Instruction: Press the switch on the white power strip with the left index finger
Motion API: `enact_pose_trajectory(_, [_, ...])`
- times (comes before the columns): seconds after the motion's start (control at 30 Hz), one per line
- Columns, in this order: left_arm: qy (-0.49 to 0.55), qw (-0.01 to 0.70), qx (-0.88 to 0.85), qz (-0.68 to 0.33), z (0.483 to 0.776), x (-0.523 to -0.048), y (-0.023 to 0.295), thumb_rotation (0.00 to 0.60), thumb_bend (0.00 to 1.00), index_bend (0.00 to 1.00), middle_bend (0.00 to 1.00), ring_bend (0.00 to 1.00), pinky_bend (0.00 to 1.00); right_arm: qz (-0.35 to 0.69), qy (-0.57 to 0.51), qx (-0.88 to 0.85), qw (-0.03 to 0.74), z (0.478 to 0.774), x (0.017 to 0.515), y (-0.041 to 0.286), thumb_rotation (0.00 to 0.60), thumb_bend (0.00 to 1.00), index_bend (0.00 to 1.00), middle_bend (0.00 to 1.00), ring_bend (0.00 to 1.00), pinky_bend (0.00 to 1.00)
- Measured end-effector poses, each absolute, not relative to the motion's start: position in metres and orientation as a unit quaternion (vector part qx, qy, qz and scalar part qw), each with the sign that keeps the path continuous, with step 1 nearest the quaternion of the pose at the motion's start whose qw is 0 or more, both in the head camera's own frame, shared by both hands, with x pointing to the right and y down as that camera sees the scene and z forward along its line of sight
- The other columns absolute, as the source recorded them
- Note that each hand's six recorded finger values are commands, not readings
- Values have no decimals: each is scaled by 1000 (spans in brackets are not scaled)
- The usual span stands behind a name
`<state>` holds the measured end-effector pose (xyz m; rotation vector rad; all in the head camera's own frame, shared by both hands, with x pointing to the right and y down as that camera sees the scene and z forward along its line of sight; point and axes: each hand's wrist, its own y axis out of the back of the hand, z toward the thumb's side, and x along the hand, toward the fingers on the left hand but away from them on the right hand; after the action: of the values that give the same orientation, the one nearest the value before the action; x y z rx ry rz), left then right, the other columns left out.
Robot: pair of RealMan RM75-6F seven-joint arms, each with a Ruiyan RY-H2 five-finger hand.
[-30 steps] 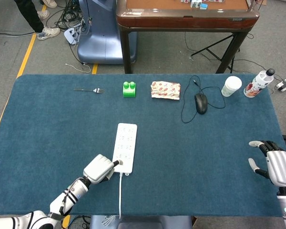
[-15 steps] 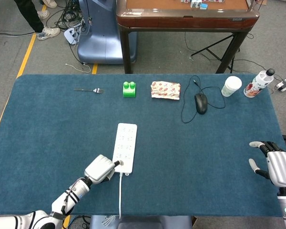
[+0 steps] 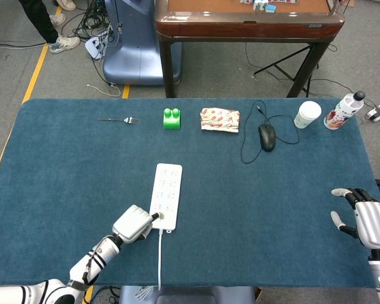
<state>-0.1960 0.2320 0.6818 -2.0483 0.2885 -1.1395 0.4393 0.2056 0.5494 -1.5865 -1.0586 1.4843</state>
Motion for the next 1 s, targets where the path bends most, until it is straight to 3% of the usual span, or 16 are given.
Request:
enact_pose_trajectory(0.3, [118,378,-802,-448,677,-194,230,600,712,359,1000,1000,1000,574,-411,-614,353,550,440,206,600,291,343,389,300,534])
enact_pose_trajectory(0.6, [167,389,-801,-423,640,-207,223,600,712,337,1000,985,1000,574,-412,-614,353,549,441,206,600,291,343,389,300,534])
enact_pose_trajectory(0.73, [201,387,-791,-429,624,-231,219,600,711,292,981,870,1000,573,-412,-614,352,549,442,207,600,292,343,389,300,534])
enact_pose_trajectory(0.9, [251,386,-765,-451,606,-271,215,600,699,274,789,710,948,571,-411,-616,354,548,441,206,600,291,343,389,300,534])
enact_pose_trajectory(1.0, [283,390,-737,-473,593,-303,214,600,697,275,683,608,854,569,-410,-619,353,550,439,206,600,291,343,389,300,534])
